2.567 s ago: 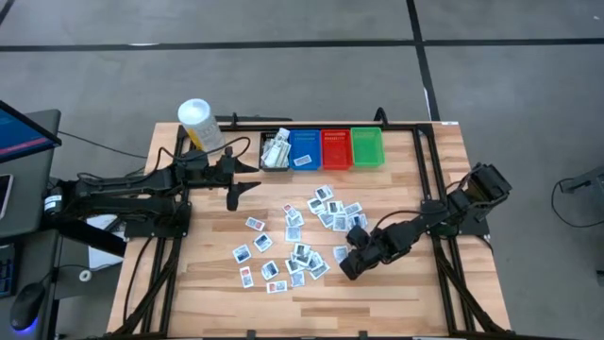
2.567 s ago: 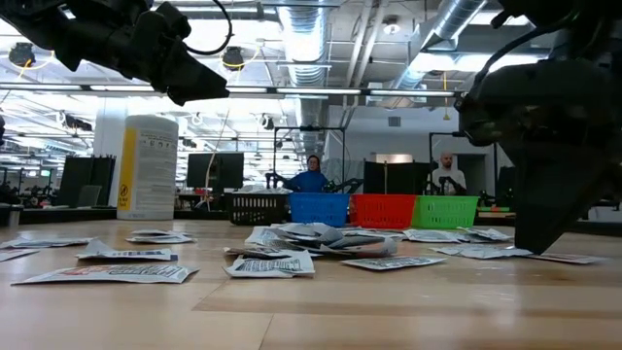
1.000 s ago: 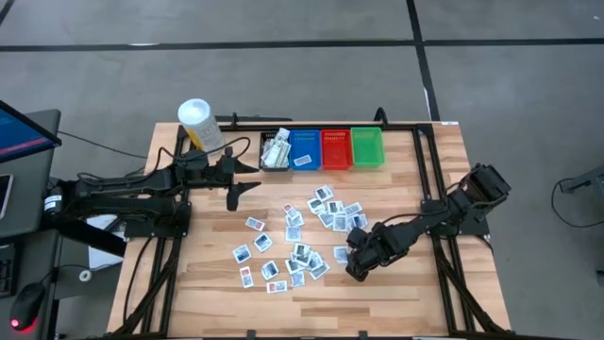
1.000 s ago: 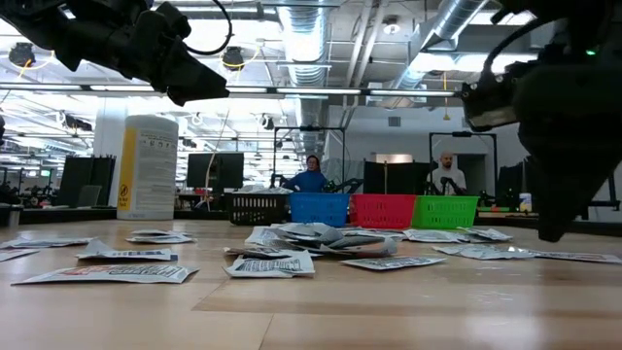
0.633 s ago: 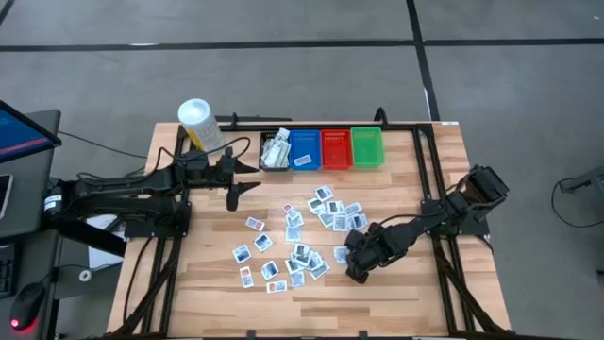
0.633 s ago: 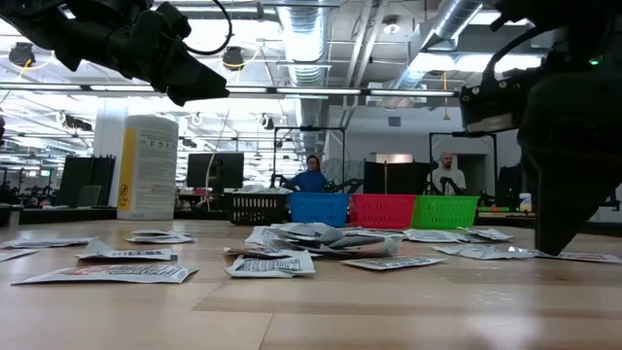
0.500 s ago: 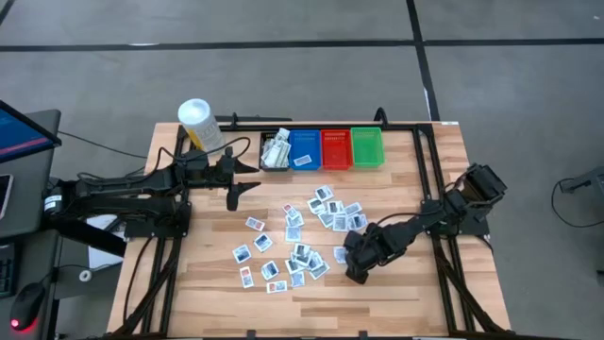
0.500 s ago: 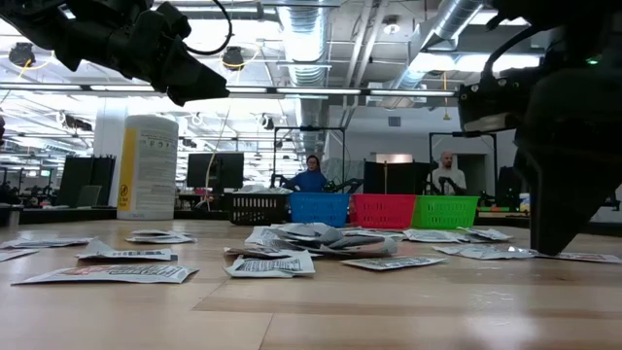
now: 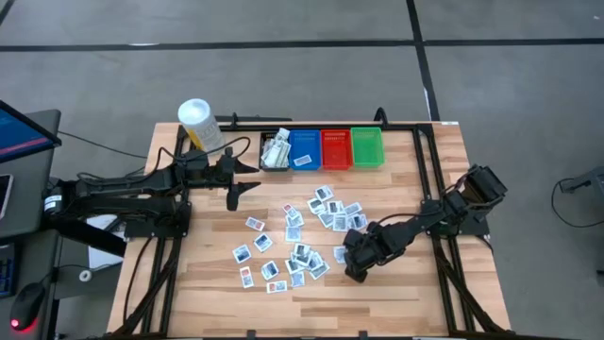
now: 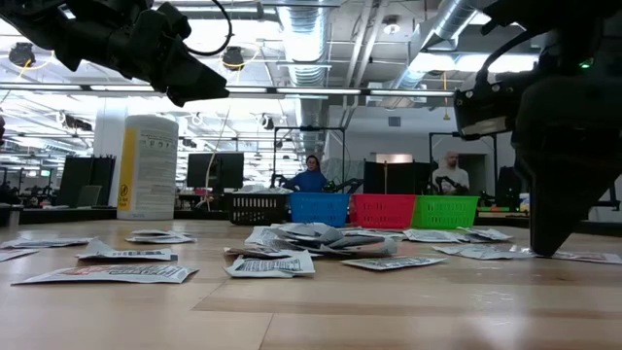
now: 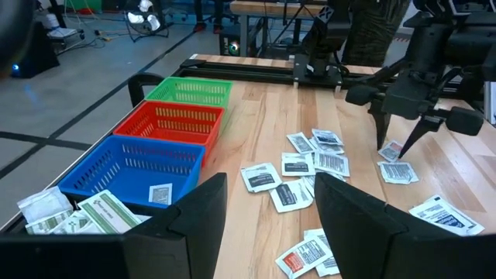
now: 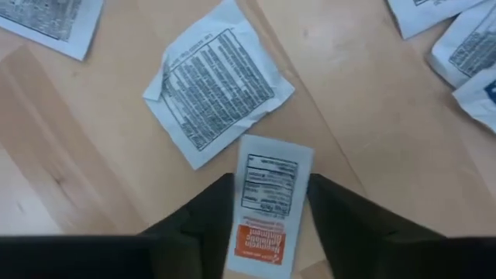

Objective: Pick & Place First Aid Supplies
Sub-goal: Put the orange ointment pack in the blue bin

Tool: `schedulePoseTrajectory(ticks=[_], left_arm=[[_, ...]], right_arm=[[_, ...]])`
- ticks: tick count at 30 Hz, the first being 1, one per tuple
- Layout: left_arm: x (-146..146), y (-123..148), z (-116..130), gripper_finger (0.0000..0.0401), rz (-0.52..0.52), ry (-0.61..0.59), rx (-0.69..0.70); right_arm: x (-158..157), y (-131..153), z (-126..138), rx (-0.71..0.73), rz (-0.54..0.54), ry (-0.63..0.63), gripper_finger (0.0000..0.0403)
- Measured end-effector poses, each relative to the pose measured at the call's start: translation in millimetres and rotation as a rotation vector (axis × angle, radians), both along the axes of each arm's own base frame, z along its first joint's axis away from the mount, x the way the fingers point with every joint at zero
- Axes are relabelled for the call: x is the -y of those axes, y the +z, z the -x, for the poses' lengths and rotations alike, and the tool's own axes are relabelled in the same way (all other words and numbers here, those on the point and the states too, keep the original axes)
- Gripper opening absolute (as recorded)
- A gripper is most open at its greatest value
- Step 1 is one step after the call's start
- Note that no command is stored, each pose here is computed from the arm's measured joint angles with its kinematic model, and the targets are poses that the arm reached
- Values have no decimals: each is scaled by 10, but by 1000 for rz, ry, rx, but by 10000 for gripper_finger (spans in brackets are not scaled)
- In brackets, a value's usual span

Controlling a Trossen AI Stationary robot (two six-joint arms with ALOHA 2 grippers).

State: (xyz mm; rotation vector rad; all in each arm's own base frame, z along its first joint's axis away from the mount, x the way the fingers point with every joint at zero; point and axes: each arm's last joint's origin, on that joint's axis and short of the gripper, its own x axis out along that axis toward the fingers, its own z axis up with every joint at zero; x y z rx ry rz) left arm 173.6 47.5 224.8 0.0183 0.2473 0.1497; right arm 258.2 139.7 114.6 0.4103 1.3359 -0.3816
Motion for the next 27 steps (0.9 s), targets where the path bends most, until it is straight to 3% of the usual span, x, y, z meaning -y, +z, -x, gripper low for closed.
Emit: schedulePoseTrajectory(ticks=[7, 16, 27], left_arm=[[0, 0, 0, 197, 0, 0, 0], [0, 0, 0, 197, 0, 0, 0], [0, 0, 0, 197, 0, 0, 0]], right_arm=[[-10, 45, -33, -19, 9, -6, 73], [-31, 61, -54, -12, -18, -13, 9], [-1, 230, -29, 19, -50, -21, 1]])
